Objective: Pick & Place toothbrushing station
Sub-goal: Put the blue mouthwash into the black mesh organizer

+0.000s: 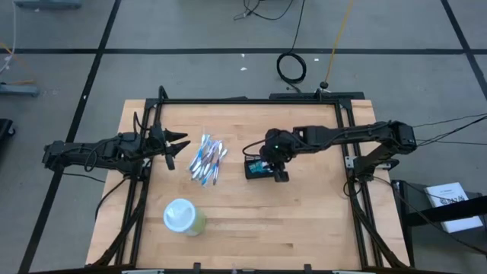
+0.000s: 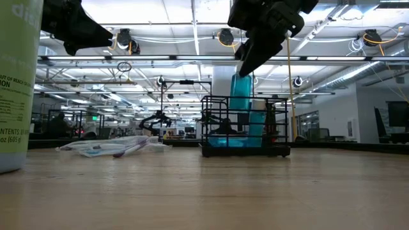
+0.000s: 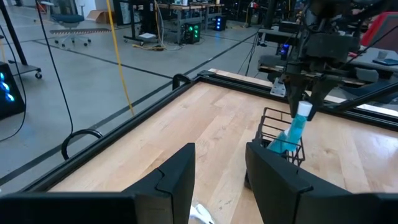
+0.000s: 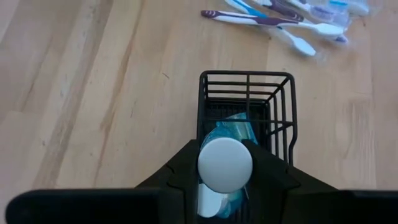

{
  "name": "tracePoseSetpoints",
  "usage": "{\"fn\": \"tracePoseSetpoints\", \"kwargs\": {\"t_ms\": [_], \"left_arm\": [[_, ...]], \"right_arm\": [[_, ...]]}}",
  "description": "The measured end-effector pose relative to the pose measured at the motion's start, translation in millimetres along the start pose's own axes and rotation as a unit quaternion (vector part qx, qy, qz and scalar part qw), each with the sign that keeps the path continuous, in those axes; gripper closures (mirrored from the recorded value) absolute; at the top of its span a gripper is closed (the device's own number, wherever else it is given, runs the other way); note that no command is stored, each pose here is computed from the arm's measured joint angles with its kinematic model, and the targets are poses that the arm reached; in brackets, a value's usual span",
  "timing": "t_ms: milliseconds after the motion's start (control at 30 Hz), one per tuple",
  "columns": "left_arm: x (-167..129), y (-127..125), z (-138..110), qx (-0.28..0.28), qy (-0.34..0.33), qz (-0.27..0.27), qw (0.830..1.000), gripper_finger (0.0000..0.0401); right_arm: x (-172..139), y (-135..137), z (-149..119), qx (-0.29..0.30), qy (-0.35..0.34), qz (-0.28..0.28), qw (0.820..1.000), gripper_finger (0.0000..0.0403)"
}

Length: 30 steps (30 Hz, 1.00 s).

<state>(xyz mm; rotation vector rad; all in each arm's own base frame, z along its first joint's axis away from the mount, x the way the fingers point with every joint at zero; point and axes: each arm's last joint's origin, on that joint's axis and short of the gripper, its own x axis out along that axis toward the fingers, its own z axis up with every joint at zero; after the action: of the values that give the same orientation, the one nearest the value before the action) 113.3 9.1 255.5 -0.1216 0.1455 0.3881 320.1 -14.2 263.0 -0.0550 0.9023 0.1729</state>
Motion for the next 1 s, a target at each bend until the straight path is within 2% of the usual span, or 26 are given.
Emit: {"fn": "tracePoseSetpoints", "kwargs": {"t_ms": [100,700,867,1000], "left_arm": [[0.0,0.0,-0.1,0.0,0.0,0.0,1.0,0.0251],[0.0,0.0,0.0,0.0,0.0,0.0,1.0,0.0251],[0.0,0.0,0.0,0.0,0.0,0.0,1.0,0.0251],[0.0,0.0,0.0,0.0,0.0,0.0,1.0,0.0251]], "right_arm": [[1.6,-0.3,-0.3,0.0,0.002,0.002,1.0,0.0312],[57.0,-6.7,-13.4,0.0,0.069,0.025,0.997,0.0304],[59.7,-7.0,-14.2,0.0,0.073,0.027,0.997,0.0305],[57.5,-6.7,-13.7,0.003,0.071,0.026,0.997,0.0288]]}}
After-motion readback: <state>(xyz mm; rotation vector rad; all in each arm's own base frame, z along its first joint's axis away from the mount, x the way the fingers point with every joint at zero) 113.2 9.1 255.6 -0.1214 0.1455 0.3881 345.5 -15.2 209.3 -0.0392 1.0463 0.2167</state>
